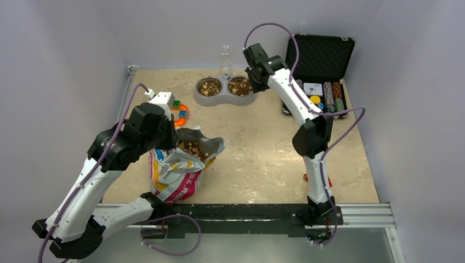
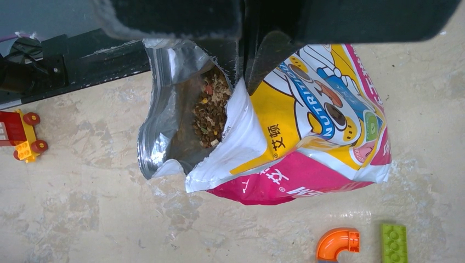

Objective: Serve the pet food

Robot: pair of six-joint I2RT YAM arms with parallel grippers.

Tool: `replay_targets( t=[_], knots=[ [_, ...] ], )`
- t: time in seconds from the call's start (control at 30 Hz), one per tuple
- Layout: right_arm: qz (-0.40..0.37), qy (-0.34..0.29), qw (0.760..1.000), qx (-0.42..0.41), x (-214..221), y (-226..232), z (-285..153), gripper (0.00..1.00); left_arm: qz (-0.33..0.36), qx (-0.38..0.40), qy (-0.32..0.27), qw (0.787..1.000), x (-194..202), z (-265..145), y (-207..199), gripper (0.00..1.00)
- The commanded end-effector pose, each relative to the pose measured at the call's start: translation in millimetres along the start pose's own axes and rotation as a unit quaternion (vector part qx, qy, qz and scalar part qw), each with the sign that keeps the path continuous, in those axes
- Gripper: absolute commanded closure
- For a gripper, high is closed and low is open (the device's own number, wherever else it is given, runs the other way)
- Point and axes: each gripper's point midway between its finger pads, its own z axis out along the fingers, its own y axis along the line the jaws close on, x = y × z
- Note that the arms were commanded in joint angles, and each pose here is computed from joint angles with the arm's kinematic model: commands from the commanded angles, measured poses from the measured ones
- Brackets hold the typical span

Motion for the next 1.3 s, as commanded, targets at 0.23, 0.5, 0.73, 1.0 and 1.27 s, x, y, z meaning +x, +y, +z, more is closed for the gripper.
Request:
replay_targets(
  t=[0.23, 0.5, 0.73, 1.0, 1.27],
  knots=[
    [-0.005, 0.003, 1.000, 0.013, 1, 1, 14, 1.00, -0.011, 0.022, -0.076, 0.997, -30, -20, -4, 1.00],
    [0.034, -0.047, 0.998, -0.039, -28, 4, -33, 1.00, -0.021, 0.031, -0.080, 0.996, -33, -25, -7, 1.00],
    [0.148, -0.088, 0.971, -0.165, -45, 5, -108, 1.00, -0.035, 0.032, -0.085, 0.995, -34, -26, -8, 1.00],
    [0.275, -0.065, 0.849, -0.446, 3, 20, -148, 1.00, -0.061, 0.048, -0.083, 0.993, -37, -23, -17, 1.00],
    [0.298, 0.033, 0.821, -0.486, 151, 39, -116, 1.00, -0.086, 0.068, -0.086, 0.990, -38, -26, -25, 1.00]
  ],
)
